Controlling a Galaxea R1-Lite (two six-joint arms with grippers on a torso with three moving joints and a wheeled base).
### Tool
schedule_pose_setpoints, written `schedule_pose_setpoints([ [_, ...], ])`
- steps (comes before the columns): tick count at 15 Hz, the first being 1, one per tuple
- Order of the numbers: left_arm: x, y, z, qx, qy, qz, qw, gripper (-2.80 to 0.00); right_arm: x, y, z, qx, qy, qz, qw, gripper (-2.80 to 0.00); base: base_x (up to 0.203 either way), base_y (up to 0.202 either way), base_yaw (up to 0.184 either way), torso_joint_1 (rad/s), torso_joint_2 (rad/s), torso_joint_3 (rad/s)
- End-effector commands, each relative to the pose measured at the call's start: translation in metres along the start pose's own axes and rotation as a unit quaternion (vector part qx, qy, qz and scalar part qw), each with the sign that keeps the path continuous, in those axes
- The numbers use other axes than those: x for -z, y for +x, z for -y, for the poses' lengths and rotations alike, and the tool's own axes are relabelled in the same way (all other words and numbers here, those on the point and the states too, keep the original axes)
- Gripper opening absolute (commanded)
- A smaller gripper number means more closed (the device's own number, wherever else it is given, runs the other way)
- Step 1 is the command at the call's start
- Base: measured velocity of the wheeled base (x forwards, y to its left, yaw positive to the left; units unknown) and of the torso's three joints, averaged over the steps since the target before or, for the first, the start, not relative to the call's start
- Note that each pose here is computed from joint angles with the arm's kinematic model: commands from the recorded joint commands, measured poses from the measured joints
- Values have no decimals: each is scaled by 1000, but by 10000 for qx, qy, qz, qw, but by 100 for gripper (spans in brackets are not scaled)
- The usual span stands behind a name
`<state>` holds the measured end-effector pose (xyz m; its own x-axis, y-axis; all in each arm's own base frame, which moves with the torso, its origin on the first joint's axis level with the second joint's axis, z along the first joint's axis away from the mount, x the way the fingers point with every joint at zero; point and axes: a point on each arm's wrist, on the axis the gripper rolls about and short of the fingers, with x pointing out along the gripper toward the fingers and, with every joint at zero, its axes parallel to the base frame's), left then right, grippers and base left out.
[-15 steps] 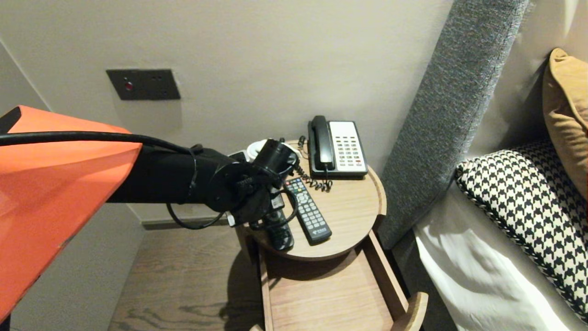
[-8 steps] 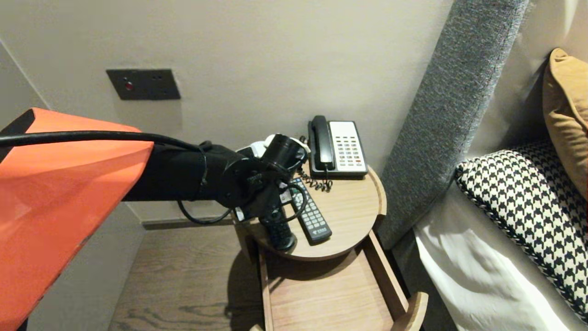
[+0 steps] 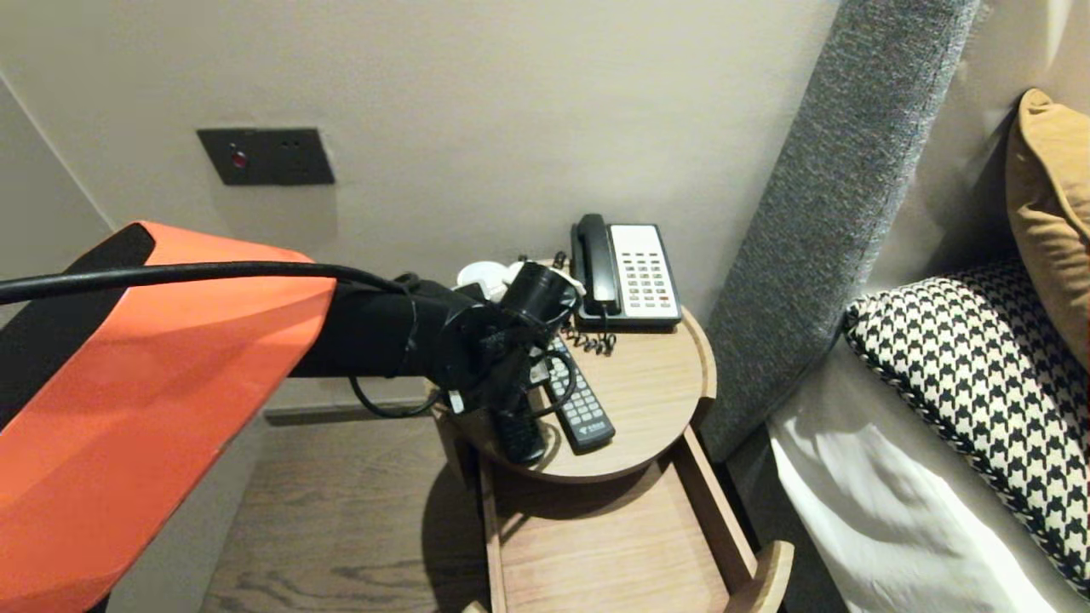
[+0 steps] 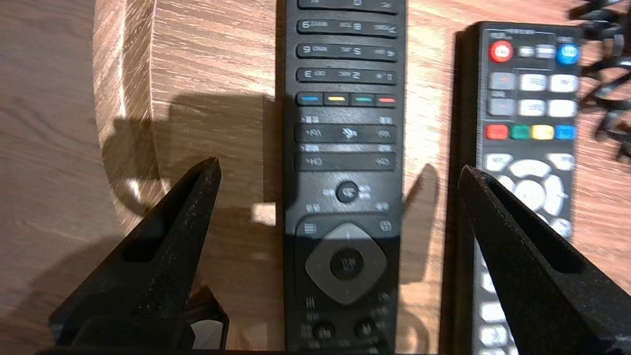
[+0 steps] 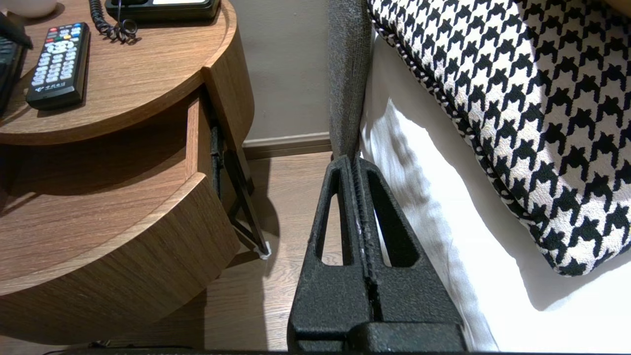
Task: Put the remote controls on the table in the drawer one by one
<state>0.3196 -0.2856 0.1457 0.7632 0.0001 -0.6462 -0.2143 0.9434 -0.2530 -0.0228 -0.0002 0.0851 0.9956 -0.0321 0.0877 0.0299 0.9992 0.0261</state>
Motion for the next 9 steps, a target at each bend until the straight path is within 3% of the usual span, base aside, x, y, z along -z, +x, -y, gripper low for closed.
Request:
schedule_pose_setpoints([
  [1,3,5,0,-60,11,-19,10000,0,11,2,0,5,-3,-194,9998,-280,0,0,0,0,0,0],
  [9,6,11,-1,-219,238,-62,9995,0,11,2,0,5,-3,-194,9998,-280,0,0,0,0,0,0],
])
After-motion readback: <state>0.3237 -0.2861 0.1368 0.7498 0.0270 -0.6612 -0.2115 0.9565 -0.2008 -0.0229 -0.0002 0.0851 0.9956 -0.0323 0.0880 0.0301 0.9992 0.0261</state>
